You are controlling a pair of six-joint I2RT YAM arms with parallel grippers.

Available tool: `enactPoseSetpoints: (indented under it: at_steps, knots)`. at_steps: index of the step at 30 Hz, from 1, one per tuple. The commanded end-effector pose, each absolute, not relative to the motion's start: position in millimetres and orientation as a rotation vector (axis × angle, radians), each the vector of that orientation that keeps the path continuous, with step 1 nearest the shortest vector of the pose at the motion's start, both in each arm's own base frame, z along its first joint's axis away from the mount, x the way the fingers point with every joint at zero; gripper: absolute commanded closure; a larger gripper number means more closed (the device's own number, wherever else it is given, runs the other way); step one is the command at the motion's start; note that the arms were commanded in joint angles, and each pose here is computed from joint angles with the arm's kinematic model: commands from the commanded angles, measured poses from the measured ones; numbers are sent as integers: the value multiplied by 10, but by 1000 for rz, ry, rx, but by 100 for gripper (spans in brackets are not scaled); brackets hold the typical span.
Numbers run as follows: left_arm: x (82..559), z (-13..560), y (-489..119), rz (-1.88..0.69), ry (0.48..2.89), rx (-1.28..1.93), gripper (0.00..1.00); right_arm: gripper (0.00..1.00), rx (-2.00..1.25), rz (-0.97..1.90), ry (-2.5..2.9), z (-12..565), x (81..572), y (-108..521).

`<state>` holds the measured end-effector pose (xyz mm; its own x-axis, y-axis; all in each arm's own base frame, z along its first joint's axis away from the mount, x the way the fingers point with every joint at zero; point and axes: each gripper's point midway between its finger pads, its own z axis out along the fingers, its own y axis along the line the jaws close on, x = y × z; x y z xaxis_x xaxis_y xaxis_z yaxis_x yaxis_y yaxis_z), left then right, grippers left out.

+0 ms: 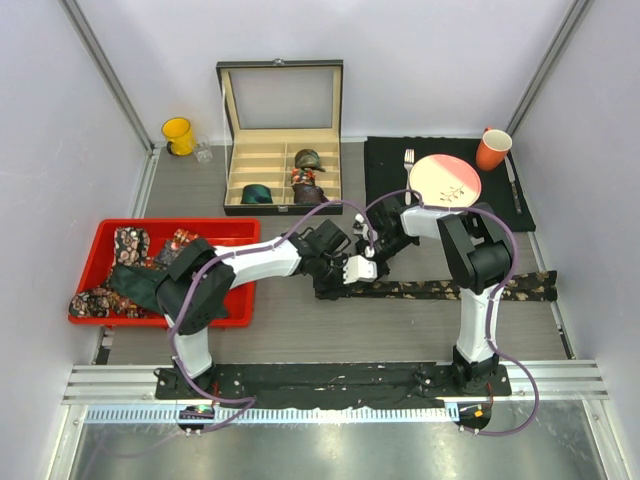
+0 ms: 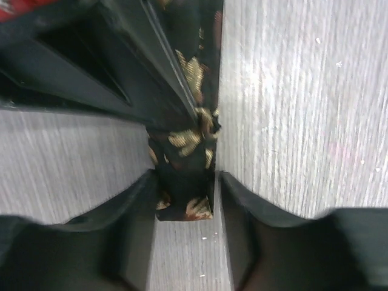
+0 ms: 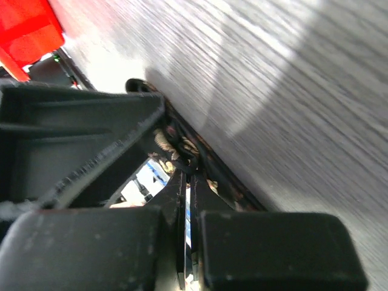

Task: Roll the ties
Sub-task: Roll the tie at the center of the board.

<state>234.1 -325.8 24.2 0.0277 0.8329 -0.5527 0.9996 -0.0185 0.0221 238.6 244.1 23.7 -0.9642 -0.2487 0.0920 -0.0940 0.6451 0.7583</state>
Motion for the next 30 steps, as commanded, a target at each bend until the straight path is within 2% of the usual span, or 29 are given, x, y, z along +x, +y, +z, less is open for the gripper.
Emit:
enactPoseSetpoints:
  at_steps: [1,8,15,19,20,23,30]
  knots:
    - [2335,348,-3119,-580,1895,1845,45,99,334,-1101,-2721,52,2321,2270]
    - [2425,388,-3084,-573,1881,1807,36,99,369,-1052,-2741,-61,2306,2206]
    - [2381,469,-3231,-672,1850,1789,39,99,370,-1024,-2755,-138,2327,2185]
    - [2381,592,-3362,-725,1819,1772,51,99,364,-1017,-2757,-157,2332,2182]
    - [2372,622,-3396,-735,1810,1771,57,99,362,-1015,-2763,-154,2346,2185]
    - [2334,706,-3508,-779,1796,1760,68,99,355,-1012,-2764,-164,2348,2185]
    - [2389,765,-3773,-808,1801,1702,70,99,334,-1019,-2768,-165,2370,2204]
